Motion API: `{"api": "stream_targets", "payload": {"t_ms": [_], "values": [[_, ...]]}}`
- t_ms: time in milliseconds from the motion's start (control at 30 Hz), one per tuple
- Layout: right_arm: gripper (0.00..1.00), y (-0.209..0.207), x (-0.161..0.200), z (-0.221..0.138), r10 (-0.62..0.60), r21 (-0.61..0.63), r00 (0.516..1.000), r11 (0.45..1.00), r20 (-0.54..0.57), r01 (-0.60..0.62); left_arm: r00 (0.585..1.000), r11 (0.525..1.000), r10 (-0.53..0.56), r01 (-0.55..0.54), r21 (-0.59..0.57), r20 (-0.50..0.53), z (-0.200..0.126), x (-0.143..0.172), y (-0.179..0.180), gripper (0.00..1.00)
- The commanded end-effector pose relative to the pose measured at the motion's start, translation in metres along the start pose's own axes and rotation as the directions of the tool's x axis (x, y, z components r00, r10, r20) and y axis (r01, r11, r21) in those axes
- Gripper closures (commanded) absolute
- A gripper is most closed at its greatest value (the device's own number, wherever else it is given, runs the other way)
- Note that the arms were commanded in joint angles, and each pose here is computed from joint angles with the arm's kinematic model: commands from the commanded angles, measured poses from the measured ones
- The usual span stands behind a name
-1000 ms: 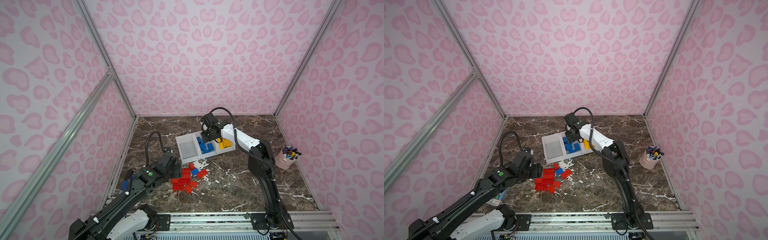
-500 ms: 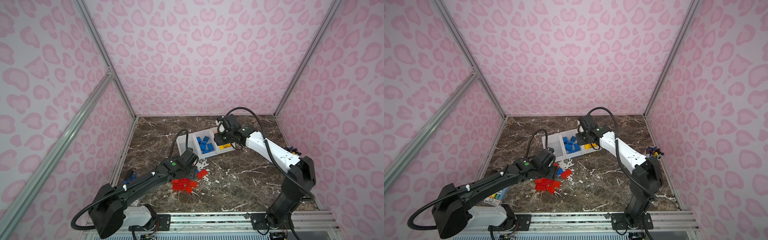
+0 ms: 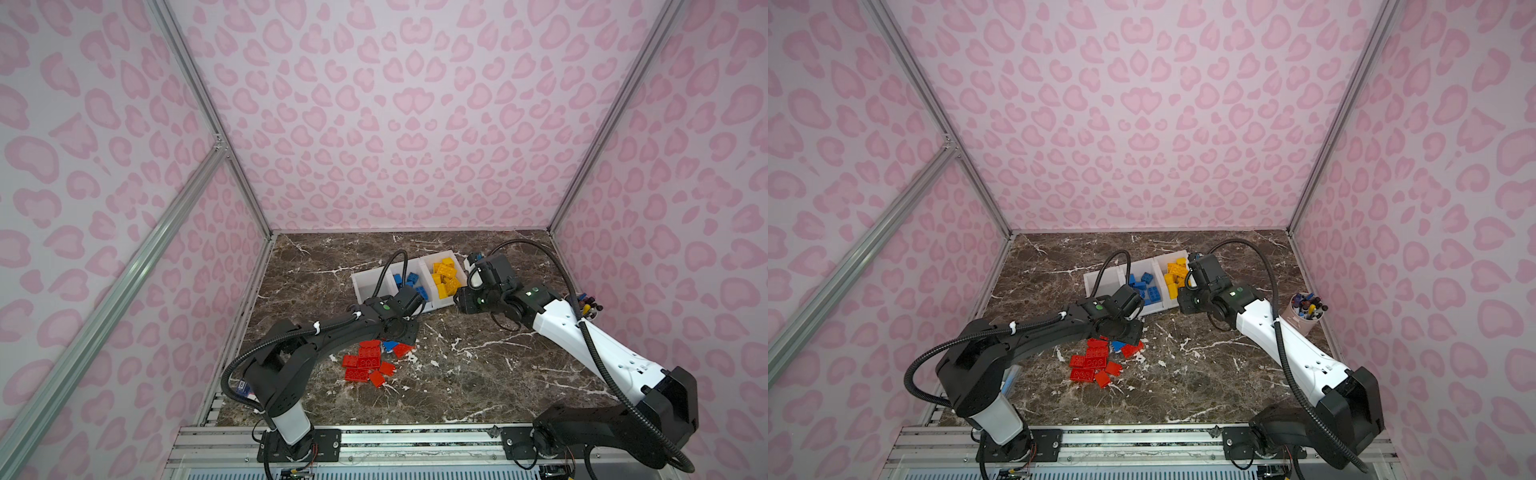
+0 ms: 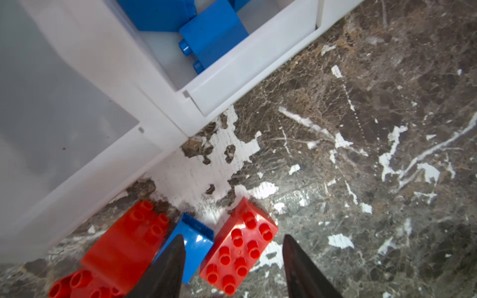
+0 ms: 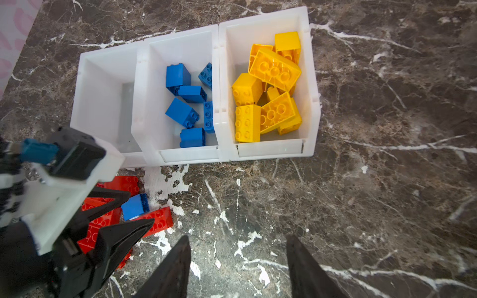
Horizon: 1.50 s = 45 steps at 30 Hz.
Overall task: Sort the legos into containers by color
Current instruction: Pick up the lego from the center of the table.
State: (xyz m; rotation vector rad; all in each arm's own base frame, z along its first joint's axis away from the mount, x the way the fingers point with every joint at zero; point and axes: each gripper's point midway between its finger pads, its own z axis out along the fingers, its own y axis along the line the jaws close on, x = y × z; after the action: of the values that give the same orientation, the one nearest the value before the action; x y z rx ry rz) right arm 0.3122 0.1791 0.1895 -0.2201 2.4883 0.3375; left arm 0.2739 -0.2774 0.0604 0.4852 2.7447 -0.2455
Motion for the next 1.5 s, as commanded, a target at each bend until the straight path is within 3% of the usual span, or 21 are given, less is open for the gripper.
{"api": "stream_targets", "payload": {"t_ms": [0,533,1167,1467], "values": [[0.4,-0.001,0.003,0.002,0.03,-0.001,1.0,1.0,0.005,-0.03,1.0,1.0,0.018,-0.018,-0.008,-0.003,0.008,-0.005,-0.001,0.38],[0.41,-0.001,0.016,0.007,0.056,-0.016,0.998,0.998,-0.018,-0.056,1.0,0.998,0.005,-0.006,-0.055,-0.01,0.022,-0.015,0.025,0.39],[0.41,-0.002,0.02,0.009,0.058,-0.019,0.998,0.998,-0.022,-0.059,0.99,0.989,0.086,-0.098,-0.109,-0.109,0.024,0.04,0.037,0.42],[0.41,-0.004,0.023,0.009,0.061,-0.012,0.998,0.998,-0.022,-0.061,0.988,0.982,0.104,-0.12,-0.146,-0.113,0.024,0.04,0.043,0.47]]}}
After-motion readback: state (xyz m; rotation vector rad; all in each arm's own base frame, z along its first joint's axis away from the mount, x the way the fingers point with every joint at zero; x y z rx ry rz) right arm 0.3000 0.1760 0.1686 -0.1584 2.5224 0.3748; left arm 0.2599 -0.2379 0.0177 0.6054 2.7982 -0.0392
